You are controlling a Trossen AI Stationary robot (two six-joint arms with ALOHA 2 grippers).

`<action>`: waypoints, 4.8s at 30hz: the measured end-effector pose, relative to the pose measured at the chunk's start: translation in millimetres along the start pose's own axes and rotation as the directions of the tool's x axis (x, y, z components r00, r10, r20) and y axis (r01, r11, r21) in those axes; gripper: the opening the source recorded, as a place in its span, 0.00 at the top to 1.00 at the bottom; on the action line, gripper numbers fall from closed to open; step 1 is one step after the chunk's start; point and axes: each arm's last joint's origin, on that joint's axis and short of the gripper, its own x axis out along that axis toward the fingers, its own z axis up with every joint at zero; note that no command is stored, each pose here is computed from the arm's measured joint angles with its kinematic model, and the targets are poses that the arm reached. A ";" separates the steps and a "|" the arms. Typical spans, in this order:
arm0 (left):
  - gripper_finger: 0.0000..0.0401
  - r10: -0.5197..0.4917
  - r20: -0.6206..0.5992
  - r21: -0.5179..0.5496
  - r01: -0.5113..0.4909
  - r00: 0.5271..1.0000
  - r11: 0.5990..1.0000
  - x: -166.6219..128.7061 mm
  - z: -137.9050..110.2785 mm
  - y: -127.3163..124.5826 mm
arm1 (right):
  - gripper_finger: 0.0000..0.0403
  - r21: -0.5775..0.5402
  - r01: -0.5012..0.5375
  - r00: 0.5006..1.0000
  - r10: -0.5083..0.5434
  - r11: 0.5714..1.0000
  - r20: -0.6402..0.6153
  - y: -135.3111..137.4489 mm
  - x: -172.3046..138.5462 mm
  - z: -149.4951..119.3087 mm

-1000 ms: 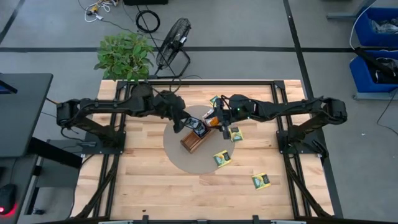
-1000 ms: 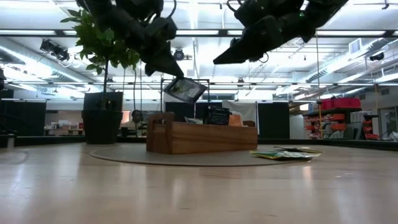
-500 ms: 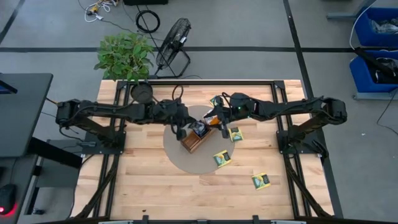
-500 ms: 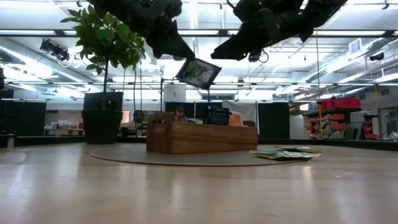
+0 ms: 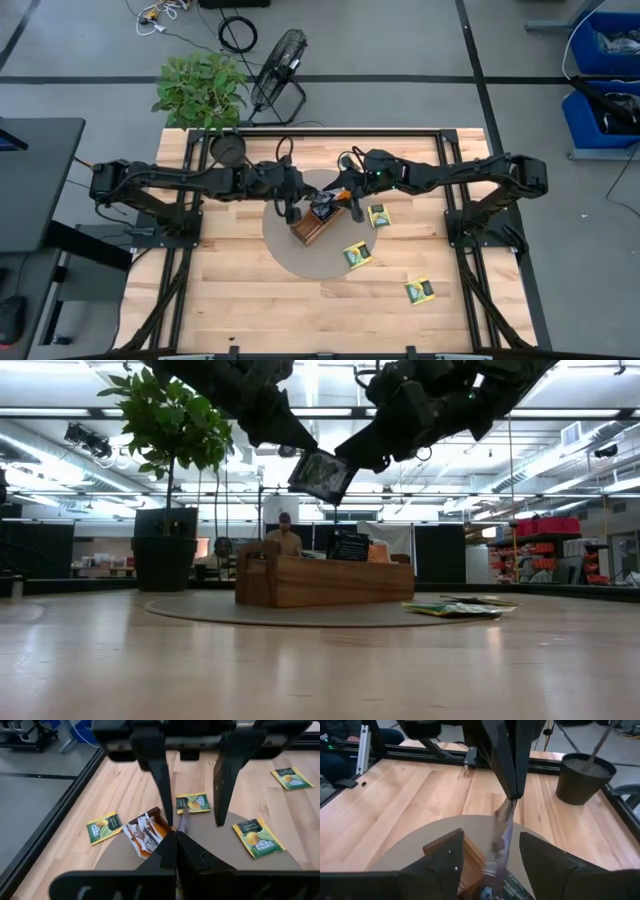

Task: Pick & Place Tea
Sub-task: Put the purple tea bag into the middle section of the wooden organizer

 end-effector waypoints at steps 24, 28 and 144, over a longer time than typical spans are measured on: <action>0.91 -0.143 0.199 -0.001 0.146 0.970 0.989 -1.5 18.3 -2.3 | 0.99 -0.041 0.023 1.000 -0.024 0.999 -0.017 -3.9 5.2 -5.7; 0.88 -0.160 0.278 0.040 0.155 0.947 0.987 -2.1 19.4 -5.1 | 0.99 -0.059 0.024 1.000 -0.025 0.998 -0.013 -2.8 4.9 -11.9; 1.00 0.133 0.215 -0.351 -0.051 0.967 0.935 16.4 -92.7 -15.5 | 0.45 -0.036 0.315 0.912 -0.292 0.948 0.287 37.3 -69.4 -51.9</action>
